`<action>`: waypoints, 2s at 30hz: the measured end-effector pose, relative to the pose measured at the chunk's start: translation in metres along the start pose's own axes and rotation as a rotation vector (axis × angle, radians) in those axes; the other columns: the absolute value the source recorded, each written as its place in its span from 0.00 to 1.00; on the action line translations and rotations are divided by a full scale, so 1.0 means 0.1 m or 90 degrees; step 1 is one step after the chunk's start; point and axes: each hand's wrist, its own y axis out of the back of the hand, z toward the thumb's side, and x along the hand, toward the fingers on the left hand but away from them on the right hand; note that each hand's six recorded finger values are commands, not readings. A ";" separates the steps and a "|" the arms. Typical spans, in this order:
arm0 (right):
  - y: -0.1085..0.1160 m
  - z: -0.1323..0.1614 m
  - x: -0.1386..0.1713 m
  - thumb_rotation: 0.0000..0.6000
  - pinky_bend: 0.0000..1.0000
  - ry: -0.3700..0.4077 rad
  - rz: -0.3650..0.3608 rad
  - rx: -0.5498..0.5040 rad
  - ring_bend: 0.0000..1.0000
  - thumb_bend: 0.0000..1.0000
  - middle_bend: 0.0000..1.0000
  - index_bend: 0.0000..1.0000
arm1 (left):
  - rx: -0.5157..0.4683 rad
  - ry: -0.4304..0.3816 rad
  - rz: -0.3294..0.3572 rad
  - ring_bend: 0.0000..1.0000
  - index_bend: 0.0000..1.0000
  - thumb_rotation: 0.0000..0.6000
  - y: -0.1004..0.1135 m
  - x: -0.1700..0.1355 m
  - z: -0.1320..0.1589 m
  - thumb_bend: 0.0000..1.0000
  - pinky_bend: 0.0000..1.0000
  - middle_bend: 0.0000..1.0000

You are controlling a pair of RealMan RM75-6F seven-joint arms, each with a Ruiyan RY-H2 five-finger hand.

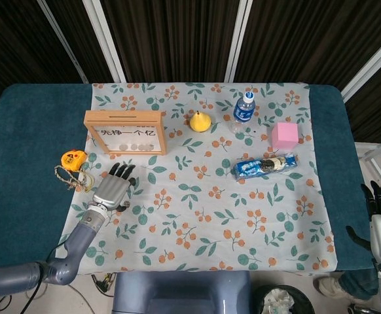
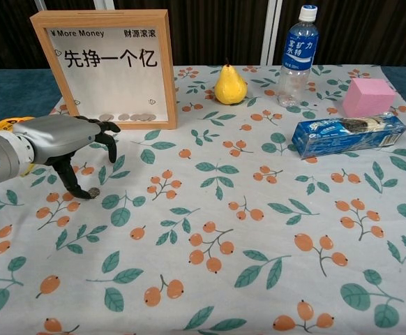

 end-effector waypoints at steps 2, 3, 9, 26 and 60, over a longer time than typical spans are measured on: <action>0.00 0.00 0.00 1.00 0.00 0.000 0.000 0.000 0.00 0.30 0.00 0.08 | 0.002 -0.001 -0.003 0.00 0.36 1.00 -0.01 0.00 0.00 0.08 0.00 0.00; 0.00 0.00 0.00 1.00 0.00 -0.001 0.000 0.001 0.00 0.30 0.00 0.08 | 0.003 -0.001 -0.004 0.00 0.36 1.00 -0.02 0.00 0.01 0.08 0.00 0.00; 0.00 0.00 0.00 1.00 0.00 -0.001 -0.002 0.004 0.00 0.30 0.00 0.08 | 0.008 -0.003 -0.011 0.00 0.39 1.00 -0.07 -0.01 0.01 0.08 0.00 0.00; -0.01 0.00 0.00 1.00 0.00 -0.002 0.002 0.000 0.00 0.30 0.00 0.08 | 0.023 -0.010 -0.025 0.00 0.51 1.00 -0.15 -0.03 0.00 0.14 0.00 0.00; -0.03 -0.01 0.00 1.00 0.00 -0.012 0.014 0.004 0.00 0.30 0.00 0.08 | 0.004 -0.020 -0.023 0.00 0.55 1.00 -0.11 -0.05 0.01 0.46 0.00 0.00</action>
